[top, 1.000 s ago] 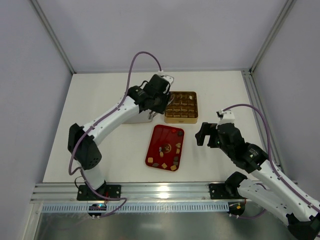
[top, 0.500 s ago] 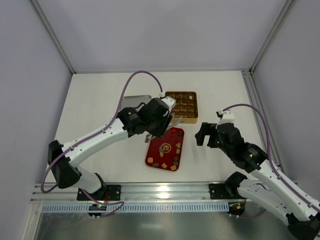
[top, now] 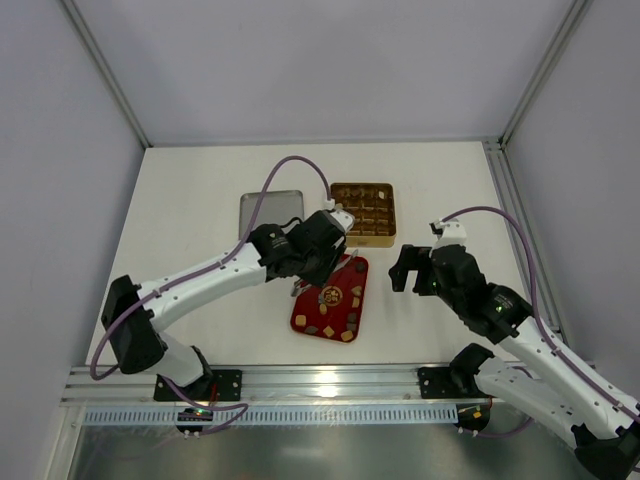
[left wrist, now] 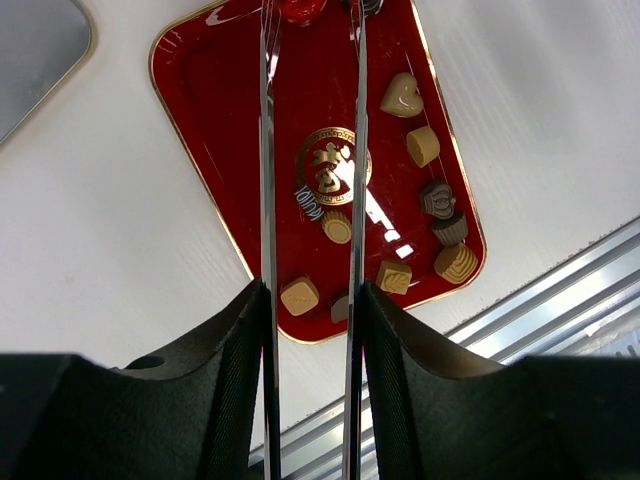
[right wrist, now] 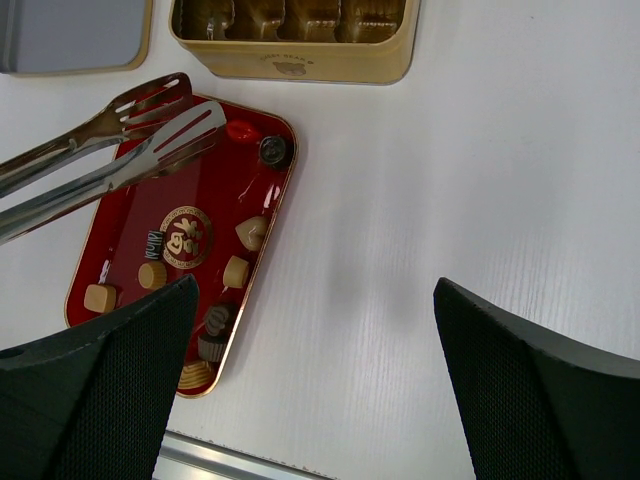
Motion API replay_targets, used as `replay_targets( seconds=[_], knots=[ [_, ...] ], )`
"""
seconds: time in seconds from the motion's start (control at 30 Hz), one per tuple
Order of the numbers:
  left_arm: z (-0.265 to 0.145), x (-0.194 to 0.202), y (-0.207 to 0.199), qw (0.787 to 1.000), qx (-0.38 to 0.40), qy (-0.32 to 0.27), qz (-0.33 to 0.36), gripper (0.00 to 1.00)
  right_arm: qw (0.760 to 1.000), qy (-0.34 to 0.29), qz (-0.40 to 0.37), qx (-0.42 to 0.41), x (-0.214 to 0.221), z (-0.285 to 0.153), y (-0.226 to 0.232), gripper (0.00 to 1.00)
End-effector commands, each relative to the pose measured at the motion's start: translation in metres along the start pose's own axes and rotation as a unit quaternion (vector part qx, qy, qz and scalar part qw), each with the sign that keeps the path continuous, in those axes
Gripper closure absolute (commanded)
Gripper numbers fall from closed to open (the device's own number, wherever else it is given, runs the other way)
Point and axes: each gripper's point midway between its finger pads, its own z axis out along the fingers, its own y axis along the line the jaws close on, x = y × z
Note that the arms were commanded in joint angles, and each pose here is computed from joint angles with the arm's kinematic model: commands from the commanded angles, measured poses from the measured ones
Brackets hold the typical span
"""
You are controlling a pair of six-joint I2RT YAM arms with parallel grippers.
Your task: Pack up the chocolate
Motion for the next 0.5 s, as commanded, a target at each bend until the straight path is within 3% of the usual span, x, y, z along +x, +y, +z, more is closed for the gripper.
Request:
replay_targets(
  seconds=[0.0, 0.47],
  knots=[
    [0.015, -0.008, -0.002, 1.000, -0.008, -0.015, 0.001, 0.59, 1.000, -0.017, 0.008, -0.005, -0.010, -0.001, 0.004, 0.00],
    [0.046, -0.005, -0.002, 0.999, -0.029, 0.007, 0.012, 0.61, 1.000, -0.014, 0.005, 0.000, -0.006, 0.001, 0.000, 0.00]
  ],
)
